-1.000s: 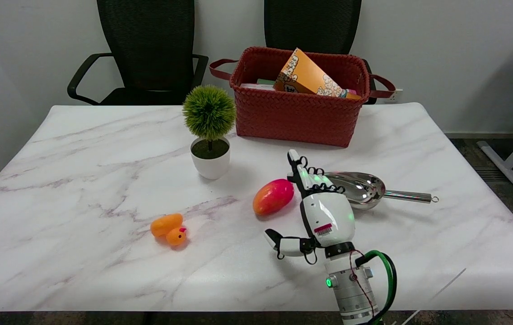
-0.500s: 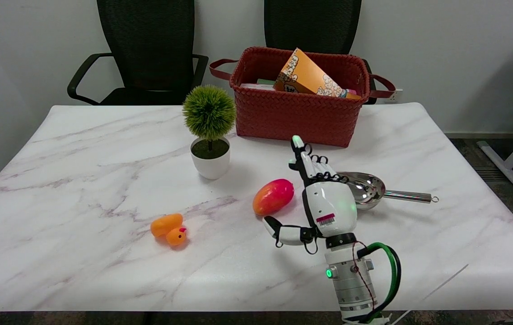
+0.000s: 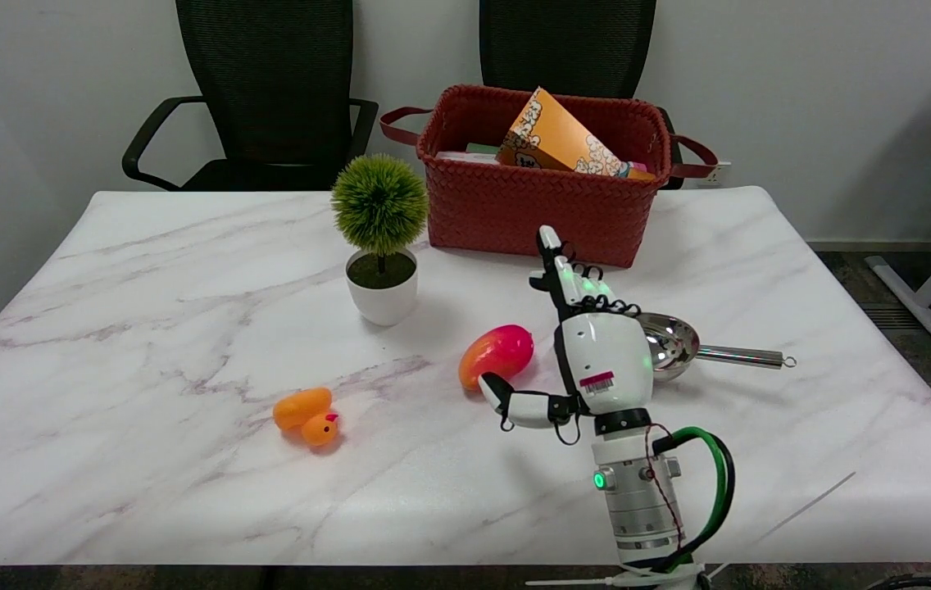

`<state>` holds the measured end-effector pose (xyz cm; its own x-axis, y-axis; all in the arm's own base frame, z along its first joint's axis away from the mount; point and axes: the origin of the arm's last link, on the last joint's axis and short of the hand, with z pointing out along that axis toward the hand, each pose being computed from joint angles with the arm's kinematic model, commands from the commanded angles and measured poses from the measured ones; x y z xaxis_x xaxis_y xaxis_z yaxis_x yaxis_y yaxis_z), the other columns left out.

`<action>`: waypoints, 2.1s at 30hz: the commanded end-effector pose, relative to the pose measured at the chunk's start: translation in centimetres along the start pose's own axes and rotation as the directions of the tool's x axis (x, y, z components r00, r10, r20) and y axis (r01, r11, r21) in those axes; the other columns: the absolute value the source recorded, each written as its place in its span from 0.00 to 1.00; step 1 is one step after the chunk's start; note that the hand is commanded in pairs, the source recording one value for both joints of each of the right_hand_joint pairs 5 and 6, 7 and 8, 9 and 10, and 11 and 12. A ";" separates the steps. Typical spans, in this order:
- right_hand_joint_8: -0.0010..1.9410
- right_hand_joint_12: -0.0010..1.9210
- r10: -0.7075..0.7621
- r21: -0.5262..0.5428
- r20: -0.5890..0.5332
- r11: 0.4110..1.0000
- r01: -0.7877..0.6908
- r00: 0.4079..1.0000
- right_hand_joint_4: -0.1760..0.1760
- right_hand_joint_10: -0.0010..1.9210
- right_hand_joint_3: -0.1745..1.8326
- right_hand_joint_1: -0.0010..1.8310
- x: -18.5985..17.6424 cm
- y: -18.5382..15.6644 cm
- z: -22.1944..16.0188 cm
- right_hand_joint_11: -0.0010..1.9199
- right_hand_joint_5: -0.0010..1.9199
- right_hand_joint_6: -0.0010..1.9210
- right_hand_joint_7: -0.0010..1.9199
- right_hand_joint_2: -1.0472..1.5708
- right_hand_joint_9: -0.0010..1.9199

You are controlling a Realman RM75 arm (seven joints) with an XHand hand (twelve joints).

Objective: Pick up the potted plant.

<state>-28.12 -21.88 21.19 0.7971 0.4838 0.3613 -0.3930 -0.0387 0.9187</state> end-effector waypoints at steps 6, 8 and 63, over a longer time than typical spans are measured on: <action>0.27 0.24 0.132 -0.062 -0.043 0.989 -0.134 0.990 0.50 0.25 0.44 0.59 0.7 0.1 1.6 0.24 0.05 0.05 0.27 0.53 0.25; 0.26 0.24 0.161 -0.081 -0.042 0.983 -0.164 0.986 0.50 0.25 0.45 0.59 0.7 0.2 1.7 0.24 0.06 0.06 0.27 0.53 0.25; 0.00 0.00 0.687 -0.199 0.054 0.718 -0.667 0.724 0.50 0.04 0.09 0.50 -0.6 0.2 6.7 0.00 0.00 0.00 0.00 0.42 0.04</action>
<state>-26.79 -25.93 22.09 0.4104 0.3413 0.8456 -0.8665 -0.1430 0.4782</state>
